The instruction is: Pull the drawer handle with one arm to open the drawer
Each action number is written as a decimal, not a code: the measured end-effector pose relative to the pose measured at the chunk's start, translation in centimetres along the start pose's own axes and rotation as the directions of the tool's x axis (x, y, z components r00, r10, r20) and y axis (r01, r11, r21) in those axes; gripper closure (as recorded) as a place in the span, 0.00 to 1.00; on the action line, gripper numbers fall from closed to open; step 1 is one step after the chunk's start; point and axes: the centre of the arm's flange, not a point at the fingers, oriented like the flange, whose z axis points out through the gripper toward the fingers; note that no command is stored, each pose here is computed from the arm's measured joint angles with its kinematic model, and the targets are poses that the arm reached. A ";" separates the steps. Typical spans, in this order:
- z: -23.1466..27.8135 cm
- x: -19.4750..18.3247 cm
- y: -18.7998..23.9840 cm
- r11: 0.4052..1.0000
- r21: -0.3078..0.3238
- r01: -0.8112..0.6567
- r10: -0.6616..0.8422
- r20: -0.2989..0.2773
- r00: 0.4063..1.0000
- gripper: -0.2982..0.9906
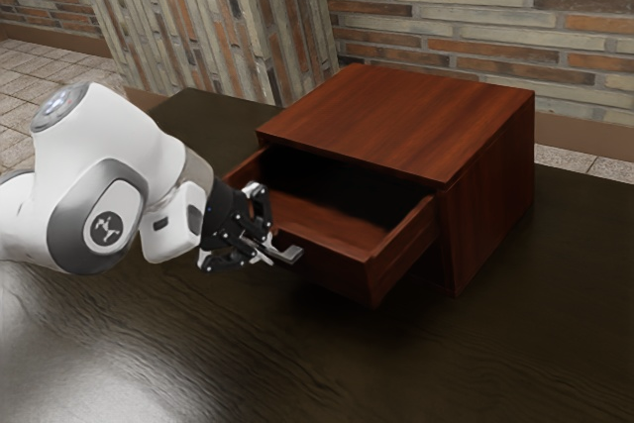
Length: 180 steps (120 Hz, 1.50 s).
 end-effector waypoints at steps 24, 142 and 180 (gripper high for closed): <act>-0.3 0.5 1.3 1.000 -0.003 -0.005 0.005 -0.006 1.000 0.84; -10.9 0.5 -0.8 0.999 -0.048 0.006 -0.008 -0.035 0.999 0.61; -14.7 -3.0 -10.6 0.944 -0.310 0.112 -0.083 0.107 0.991 0.33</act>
